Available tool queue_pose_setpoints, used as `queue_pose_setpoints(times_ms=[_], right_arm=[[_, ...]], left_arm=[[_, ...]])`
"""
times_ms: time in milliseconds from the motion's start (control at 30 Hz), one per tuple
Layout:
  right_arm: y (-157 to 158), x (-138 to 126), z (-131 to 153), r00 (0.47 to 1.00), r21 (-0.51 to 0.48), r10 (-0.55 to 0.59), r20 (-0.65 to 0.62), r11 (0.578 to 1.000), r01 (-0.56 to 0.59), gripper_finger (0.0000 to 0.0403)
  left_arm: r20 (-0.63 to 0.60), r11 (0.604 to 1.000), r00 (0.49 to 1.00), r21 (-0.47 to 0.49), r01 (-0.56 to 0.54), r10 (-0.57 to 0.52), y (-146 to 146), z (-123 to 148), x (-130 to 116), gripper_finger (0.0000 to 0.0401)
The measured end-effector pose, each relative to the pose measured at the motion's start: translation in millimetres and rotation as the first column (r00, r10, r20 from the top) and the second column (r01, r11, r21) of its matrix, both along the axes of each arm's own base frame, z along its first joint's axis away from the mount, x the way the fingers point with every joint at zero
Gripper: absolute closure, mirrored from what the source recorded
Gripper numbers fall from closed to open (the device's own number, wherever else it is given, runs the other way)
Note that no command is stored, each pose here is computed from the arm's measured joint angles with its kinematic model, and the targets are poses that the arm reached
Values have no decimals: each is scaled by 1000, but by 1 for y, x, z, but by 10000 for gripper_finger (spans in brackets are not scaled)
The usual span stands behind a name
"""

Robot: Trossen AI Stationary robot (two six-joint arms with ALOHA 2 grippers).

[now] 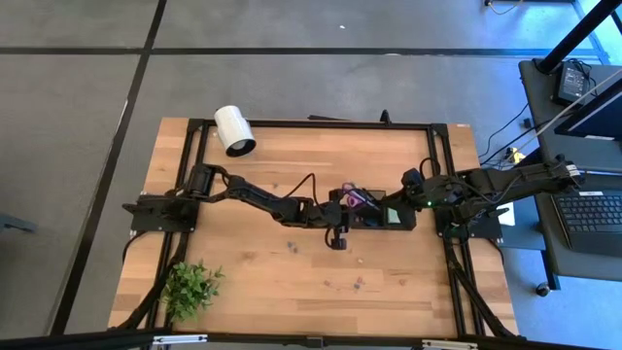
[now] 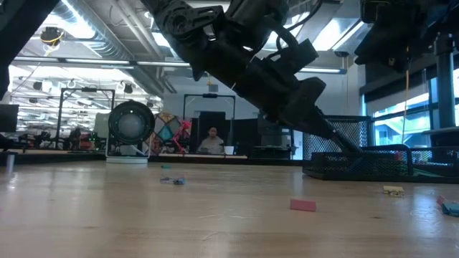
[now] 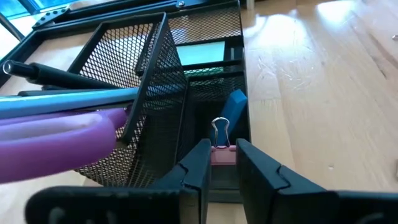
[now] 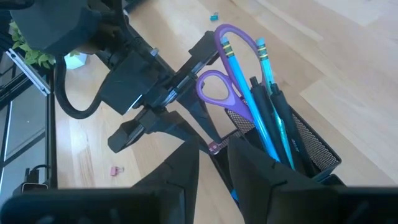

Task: Pick and place office supplies into organizer
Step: Put the pink binder clip into the black desk organizer

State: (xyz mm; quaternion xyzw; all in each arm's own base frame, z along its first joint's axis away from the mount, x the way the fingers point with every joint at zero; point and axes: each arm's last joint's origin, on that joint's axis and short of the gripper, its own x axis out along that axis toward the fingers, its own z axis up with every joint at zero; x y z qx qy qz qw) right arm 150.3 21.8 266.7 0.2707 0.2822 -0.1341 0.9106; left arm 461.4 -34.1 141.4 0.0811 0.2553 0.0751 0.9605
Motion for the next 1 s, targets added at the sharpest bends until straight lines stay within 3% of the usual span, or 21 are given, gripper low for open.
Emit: queue_pose_setpoints(times_ms=[1000], right_arm=[[0,0,0,1000,-15,11,-2,1000,-11,313]], left_arm=[[2,1000,1000,-6,-8,8,0,0,0,320]])
